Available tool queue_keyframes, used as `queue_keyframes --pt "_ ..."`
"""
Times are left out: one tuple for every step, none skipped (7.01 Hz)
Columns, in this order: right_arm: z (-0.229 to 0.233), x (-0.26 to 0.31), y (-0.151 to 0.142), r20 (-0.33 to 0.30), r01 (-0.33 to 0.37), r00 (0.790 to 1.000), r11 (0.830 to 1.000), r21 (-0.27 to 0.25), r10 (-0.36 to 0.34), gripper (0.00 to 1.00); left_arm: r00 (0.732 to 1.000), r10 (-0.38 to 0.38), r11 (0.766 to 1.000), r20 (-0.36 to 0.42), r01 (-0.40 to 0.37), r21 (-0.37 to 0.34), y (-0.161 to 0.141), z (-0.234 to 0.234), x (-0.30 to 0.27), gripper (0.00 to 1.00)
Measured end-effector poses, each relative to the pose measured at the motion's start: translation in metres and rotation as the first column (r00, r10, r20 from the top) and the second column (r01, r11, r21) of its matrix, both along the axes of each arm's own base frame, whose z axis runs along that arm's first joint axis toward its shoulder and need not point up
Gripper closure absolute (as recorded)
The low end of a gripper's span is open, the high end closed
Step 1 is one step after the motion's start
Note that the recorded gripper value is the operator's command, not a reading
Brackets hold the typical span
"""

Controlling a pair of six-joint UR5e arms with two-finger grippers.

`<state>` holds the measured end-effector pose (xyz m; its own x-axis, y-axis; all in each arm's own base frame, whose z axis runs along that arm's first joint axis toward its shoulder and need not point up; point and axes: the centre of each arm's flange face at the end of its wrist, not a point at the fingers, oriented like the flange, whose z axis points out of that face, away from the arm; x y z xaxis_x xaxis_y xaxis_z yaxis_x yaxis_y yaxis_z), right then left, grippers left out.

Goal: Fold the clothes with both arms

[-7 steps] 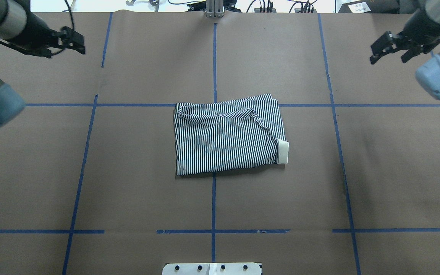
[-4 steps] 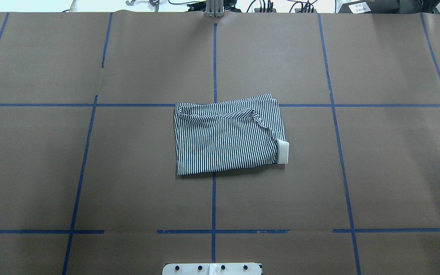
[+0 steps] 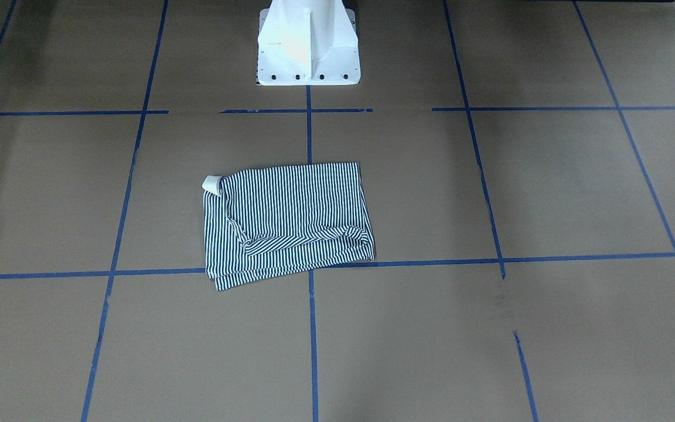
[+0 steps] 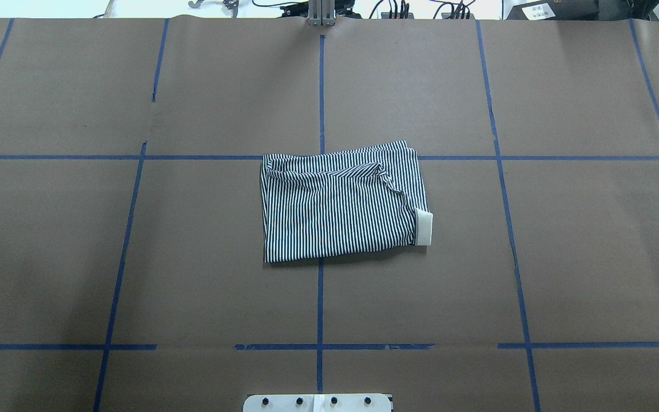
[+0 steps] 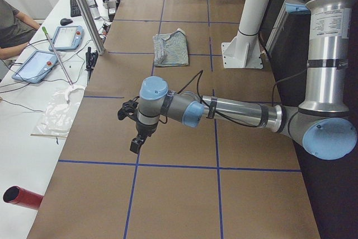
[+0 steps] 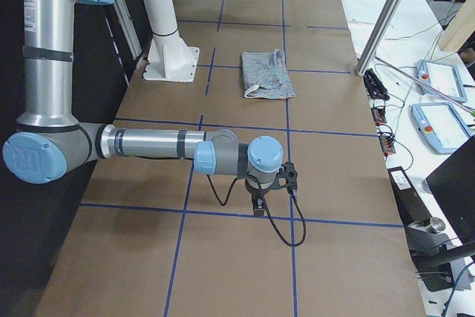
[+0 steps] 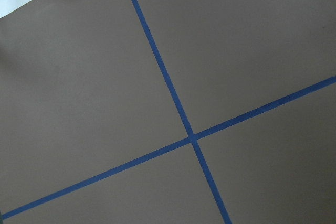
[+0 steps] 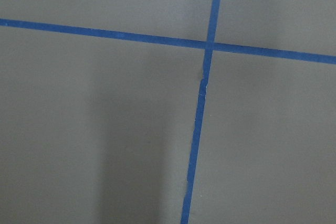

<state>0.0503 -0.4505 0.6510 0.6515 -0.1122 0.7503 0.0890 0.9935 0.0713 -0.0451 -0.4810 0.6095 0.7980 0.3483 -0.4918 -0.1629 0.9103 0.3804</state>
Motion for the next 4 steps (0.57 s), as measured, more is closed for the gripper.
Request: queue_keyframes --pt "0.007 0.001 0.006 0.001 -0.002 1.0 1.0 -0.017 0.002 0.0 1.0 0.0 0.999 -0.005 0.0 -0.039 0.008 0.015 -0.002 0.0" --pt "0.014 0.001 0.011 -0.001 -0.002 1.0 1.0 -0.031 0.002 0.0 1.0 -0.006 0.996 -0.029 0.003 -0.092 0.014 0.023 -0.006 0.0" --pt "0.019 0.001 0.013 -0.003 -0.001 1.0 0.999 -0.04 0.001 0.0 0.998 -0.018 0.99 -0.06 0.009 -0.139 0.019 0.021 -0.012 0.0" --pt "0.022 0.002 0.014 -0.004 -0.001 1.0 0.999 -0.044 0.001 0.0 0.996 -0.029 0.985 -0.08 0.015 -0.17 0.022 0.014 -0.018 0.0"
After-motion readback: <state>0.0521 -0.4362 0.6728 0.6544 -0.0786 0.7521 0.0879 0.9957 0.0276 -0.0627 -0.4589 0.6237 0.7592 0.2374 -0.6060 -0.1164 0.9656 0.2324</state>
